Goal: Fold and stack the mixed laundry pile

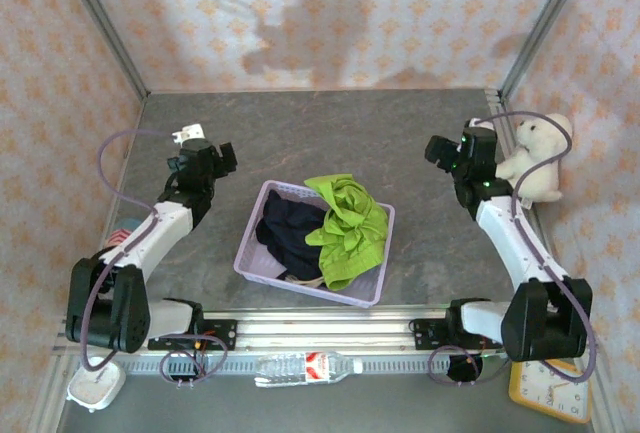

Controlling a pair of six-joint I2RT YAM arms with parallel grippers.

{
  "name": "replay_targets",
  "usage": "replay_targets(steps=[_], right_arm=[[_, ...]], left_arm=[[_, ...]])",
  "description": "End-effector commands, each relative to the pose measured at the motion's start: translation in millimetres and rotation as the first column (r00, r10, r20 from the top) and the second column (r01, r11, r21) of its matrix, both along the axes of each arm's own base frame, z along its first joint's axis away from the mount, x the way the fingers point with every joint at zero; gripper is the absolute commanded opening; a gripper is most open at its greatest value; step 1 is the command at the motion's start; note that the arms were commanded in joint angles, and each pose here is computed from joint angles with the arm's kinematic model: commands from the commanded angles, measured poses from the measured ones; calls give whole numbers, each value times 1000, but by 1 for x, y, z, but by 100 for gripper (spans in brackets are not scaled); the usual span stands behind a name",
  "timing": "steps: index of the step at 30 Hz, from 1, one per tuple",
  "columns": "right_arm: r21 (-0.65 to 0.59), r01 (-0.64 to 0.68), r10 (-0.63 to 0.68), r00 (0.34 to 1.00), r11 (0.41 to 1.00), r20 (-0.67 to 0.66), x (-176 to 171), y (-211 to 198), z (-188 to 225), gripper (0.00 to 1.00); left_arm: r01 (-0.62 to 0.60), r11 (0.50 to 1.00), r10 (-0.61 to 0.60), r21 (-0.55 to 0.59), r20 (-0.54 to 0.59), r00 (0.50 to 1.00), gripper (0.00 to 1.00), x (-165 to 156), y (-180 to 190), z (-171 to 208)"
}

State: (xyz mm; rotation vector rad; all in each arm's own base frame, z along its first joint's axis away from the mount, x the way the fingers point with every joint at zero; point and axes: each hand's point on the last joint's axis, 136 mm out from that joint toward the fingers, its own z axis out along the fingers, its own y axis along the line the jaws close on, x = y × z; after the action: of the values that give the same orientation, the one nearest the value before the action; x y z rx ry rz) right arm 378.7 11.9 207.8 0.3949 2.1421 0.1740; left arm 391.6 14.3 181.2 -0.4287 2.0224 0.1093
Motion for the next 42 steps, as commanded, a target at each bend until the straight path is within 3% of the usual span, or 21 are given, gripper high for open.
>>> replay_targets(steps=[1, 5, 8, 14, 20, 26, 36, 42], right_arm=[[147, -2, 44, 957, 989, -285, -53, 36, -29, 86], [234, -47, 134, 917, 971, -376, -81, 85, -36, 83], [278, -38, 164, 880, 960, -446, -102, 105, -46, 76], [301, -38, 204, 815, 953, -543, -138, 116, -79, 66], [340, -11, 221, 779, 941, -586, -145, 127, -117, 56], [390, 18, 222, 797, 921, -561, -136, 139, -129, 51], [332, 38, 143, 851, 943, -505, -114, 129, -113, 0], [316, 72, 68, 909, 946, -412, -82, 112, -81, 0]], left_arm=[[-27, 987, 8, -159, -119, 993, 100, -19, -21, -10], [6, 956, -68, -294, -202, 977, 100, -24, -56, -17], [-11, 943, -73, -331, -239, 968, 100, -32, -69, -21], [-120, 898, 9, -423, -255, 967, 100, -52, -69, -36], [-136, 889, -3, -438, -302, 953, 100, -62, -75, -51], [-143, 876, -19, -460, -330, 944, 100, -60, -84, -58], [-164, 863, -20, -478, -357, 934, 100, -53, -95, -48], [-159, 835, -32, -526, -336, 941, 100, -51, -105, -29]])
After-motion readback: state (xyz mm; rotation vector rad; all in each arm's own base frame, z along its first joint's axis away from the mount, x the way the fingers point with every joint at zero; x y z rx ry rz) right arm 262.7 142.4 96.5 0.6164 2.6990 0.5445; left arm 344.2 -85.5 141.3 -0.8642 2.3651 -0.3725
